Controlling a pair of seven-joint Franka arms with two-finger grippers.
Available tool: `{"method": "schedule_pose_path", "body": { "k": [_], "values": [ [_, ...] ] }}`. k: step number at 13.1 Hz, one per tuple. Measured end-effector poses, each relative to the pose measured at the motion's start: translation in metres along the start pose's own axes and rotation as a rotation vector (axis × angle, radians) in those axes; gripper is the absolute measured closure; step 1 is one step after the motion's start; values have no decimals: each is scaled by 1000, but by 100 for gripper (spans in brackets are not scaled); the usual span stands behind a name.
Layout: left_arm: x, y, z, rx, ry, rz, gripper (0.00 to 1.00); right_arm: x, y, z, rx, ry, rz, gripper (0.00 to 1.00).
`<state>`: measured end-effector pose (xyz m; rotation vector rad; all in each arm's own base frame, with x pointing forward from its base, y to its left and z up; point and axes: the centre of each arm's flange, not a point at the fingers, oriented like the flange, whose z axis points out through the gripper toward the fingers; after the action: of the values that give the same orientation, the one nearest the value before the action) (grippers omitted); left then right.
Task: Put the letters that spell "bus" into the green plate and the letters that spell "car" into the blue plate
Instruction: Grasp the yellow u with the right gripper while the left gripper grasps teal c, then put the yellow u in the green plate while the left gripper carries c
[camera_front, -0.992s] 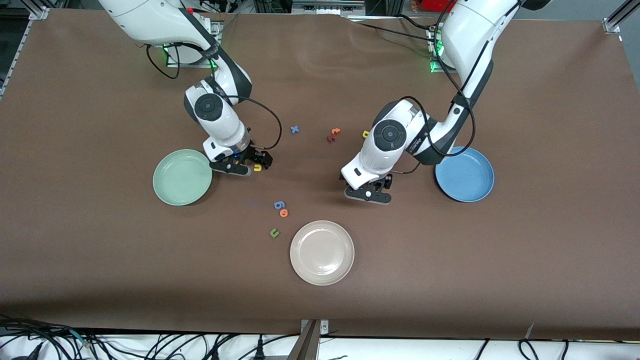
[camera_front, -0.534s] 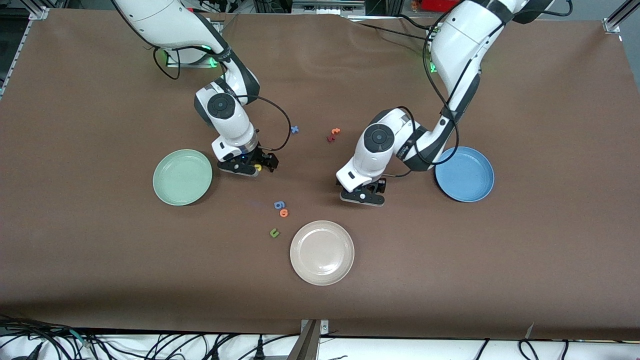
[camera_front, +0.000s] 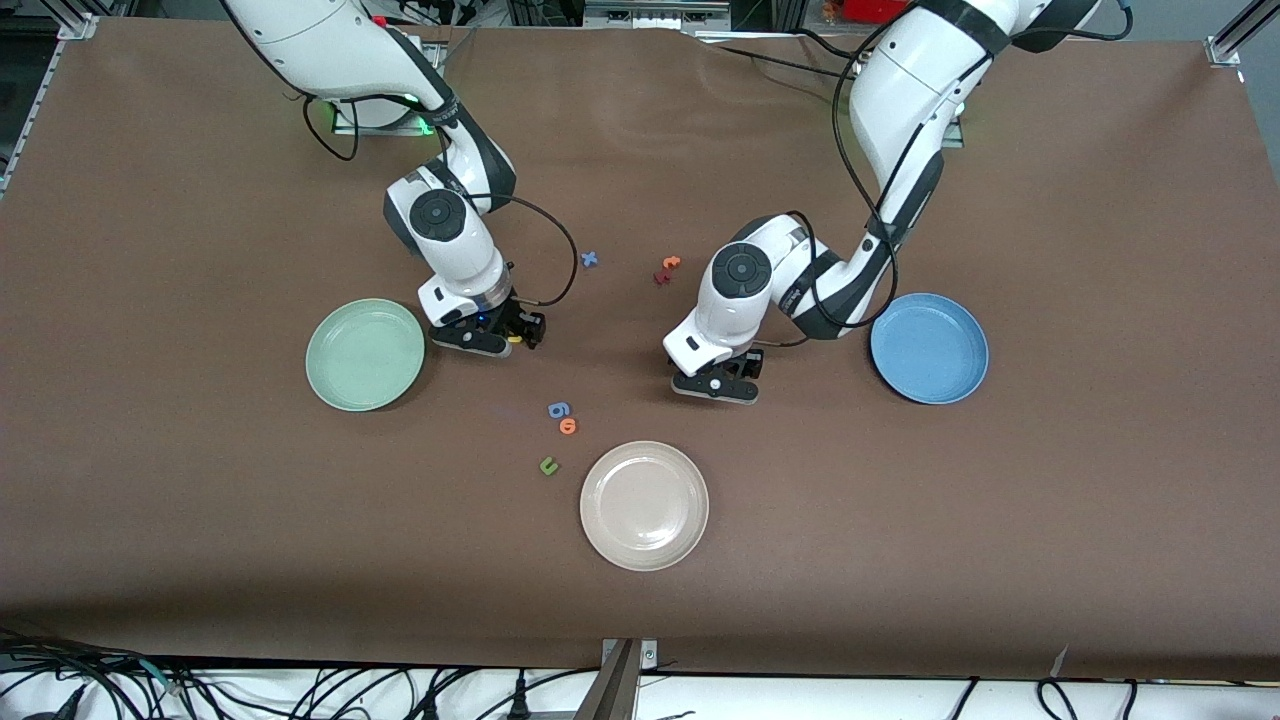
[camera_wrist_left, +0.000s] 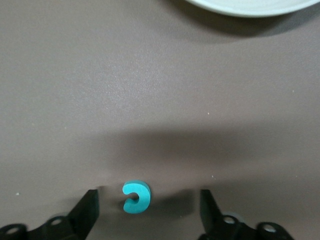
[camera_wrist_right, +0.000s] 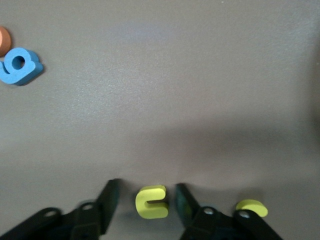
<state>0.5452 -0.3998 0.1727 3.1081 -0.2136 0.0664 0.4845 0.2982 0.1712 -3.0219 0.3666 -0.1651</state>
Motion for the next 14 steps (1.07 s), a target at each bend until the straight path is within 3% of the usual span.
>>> {"method": "schedule_pose_path", "body": {
  "k": [1, 2, 3, 4, 5, 8, 14],
  "values": [
    [-1, 0, 1, 1, -1, 0, 21, 1, -1, -1, 3, 3, -1, 61],
    [-1, 0, 1, 1, -1, -1, 22, 0, -1, -1, 2, 2, -2, 62],
    [-1, 0, 1, 1, -1, -1, 31, 0, -2, -1, 5, 4, -3, 68],
    [-1, 0, 1, 1, -2, -1, 31, 0, -3, -2, 5, 5, -3, 71],
    [-1, 0, 1, 1, -2, -1, 39, 0, -3, -2, 5, 5, -3, 71],
    [-1, -1, 2, 2, -2, -2, 47, 5, 0, -3, -10, 1, 3, 71],
    [1, -2, 0, 4, 1, -3, 62, 60, 15, -71, -211, -72, -12, 71]
  ]
}}
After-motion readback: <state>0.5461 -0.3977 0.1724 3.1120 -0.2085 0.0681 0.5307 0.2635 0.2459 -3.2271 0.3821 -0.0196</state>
